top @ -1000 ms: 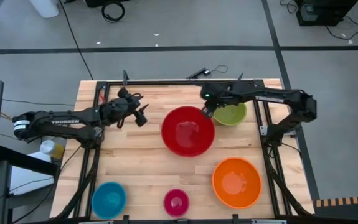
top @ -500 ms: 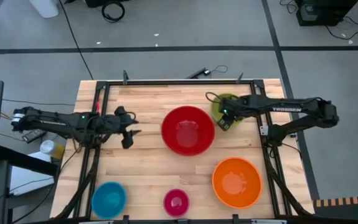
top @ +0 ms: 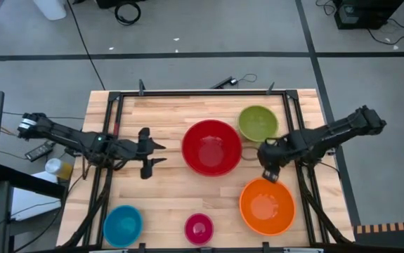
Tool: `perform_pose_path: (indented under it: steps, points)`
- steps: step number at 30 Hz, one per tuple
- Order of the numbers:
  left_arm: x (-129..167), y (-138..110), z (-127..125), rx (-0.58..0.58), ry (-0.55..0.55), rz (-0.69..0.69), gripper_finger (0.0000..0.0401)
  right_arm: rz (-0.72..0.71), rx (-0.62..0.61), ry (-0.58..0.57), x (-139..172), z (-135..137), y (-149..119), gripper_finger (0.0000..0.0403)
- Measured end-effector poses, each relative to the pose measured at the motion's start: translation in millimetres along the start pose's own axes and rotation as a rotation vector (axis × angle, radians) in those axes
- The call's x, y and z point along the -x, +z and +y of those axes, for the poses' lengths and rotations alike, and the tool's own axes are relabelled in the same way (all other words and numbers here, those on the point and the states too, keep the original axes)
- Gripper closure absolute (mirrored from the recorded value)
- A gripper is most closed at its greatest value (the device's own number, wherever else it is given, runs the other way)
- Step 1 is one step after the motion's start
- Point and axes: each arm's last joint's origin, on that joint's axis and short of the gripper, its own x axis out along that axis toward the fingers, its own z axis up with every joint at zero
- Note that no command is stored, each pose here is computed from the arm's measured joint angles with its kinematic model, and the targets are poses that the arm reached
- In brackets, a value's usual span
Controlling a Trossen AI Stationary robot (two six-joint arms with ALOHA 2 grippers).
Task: Nest bowls inside each other
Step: Stack the orange bowl on top of the red bowl
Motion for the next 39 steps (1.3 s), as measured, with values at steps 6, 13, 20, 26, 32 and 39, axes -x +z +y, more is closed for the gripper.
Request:
perform_pose_path:
  steps: [6, 13, 20, 26, 32, 39]
  points:
    - [-20.1, -2.5, -0.6, -0.038, 0.035, 0.045, 0.0188, -0.005, 0.045, 0.059, -10.0, 19.5, -11.5, 0.0226]
    - [-36.9, -6.8, 3.2, -0.071, 0.074, 0.098, 0.0188, 0.036, 0.041, 0.025, -24.2, 33.0, -14.1, 0.0226]
    - [-42.0, -5.4, 6.3, -0.062, 0.091, 0.087, 0.0188, 0.083, 0.201, -0.059, -45.3, 42.2, -10.8, 0.0226]
    - [-41.8, -1.6, 9.3, -0.074, 0.144, 0.051, 0.0188, 0.118, 0.240, -0.097, -64.6, 50.2, -5.7, 0.0226]
    - [-41.7, -1.2, 10.5, -0.074, 0.187, 0.045, 0.0188, 0.130, 0.255, -0.111, -75.5, 54.4, -2.7, 0.0231]
    - [-41.6, -1.2, 10.6, -0.069, 0.190, 0.044, 0.0188, 0.106, 0.303, -0.068, -72.9, 55.5, 1.6, 0.0324]
